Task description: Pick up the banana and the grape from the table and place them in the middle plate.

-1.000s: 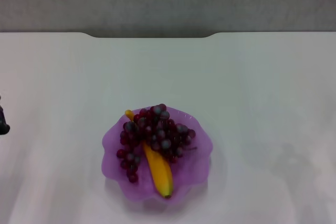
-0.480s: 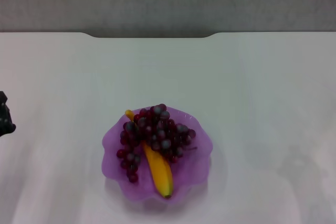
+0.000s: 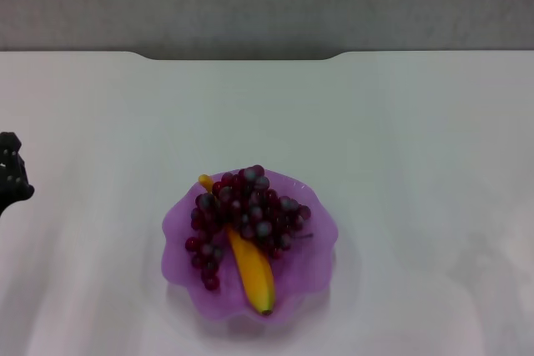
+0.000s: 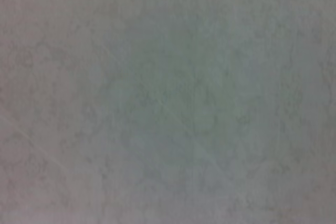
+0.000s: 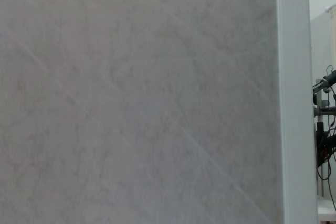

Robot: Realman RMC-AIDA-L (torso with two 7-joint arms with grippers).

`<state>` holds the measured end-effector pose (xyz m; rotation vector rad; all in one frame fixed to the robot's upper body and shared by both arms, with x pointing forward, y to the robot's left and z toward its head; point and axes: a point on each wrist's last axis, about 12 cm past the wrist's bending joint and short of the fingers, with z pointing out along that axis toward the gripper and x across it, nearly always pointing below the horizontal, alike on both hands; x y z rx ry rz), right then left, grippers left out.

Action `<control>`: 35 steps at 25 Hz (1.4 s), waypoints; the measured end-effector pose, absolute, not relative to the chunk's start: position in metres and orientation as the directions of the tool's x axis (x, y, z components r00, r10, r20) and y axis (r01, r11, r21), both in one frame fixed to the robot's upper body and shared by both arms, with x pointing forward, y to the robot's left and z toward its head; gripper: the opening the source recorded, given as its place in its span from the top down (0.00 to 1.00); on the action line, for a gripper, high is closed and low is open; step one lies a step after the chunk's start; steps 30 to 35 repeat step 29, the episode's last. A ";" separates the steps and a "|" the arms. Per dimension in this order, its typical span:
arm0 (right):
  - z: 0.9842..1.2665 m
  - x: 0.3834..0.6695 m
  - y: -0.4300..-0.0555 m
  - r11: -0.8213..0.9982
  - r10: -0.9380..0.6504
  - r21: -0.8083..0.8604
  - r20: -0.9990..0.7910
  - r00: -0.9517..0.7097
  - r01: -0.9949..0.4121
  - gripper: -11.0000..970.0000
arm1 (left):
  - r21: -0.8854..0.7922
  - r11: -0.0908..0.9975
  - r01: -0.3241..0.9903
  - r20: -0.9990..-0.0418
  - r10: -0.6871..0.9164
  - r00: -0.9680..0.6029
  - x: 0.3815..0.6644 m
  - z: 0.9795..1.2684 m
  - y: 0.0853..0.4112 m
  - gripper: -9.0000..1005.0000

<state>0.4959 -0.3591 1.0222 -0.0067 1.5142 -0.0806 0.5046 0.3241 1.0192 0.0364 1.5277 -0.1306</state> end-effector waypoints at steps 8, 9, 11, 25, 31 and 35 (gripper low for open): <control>1.021 0.495 -0.365 0.996 -0.068 -0.065 -0.997 0.042 0.068 0.99 | -0.055 0.992 0.113 -0.998 -0.060 0.035 0.508 1.020 0.323 0.95; 1.021 0.495 -0.367 0.995 -0.066 -0.062 -0.997 0.043 0.082 0.99 | -0.055 0.992 0.114 -0.998 -0.059 0.036 0.509 1.020 0.322 0.95; 1.021 0.495 -0.369 0.994 -0.065 -0.061 -0.997 0.043 0.088 0.99 | -0.055 0.992 0.114 -0.998 -0.059 0.035 0.509 1.020 0.323 0.95; 1.025 0.500 -0.369 0.989 -0.115 -0.110 -0.992 0.051 0.096 0.99 | -0.056 0.992 0.110 -0.998 -0.060 0.031 0.507 1.019 0.323 0.95; 1.029 0.509 -0.365 0.989 -0.126 -0.120 -0.990 0.066 0.083 0.99 | -0.056 0.992 0.110 -0.998 -0.060 0.030 0.506 1.018 0.322 0.95; 1.029 0.509 -0.365 0.989 -0.126 -0.120 -0.990 0.066 0.083 0.99 | -0.056 0.992 0.110 -0.998 -0.060 0.030 0.506 1.018 0.322 0.95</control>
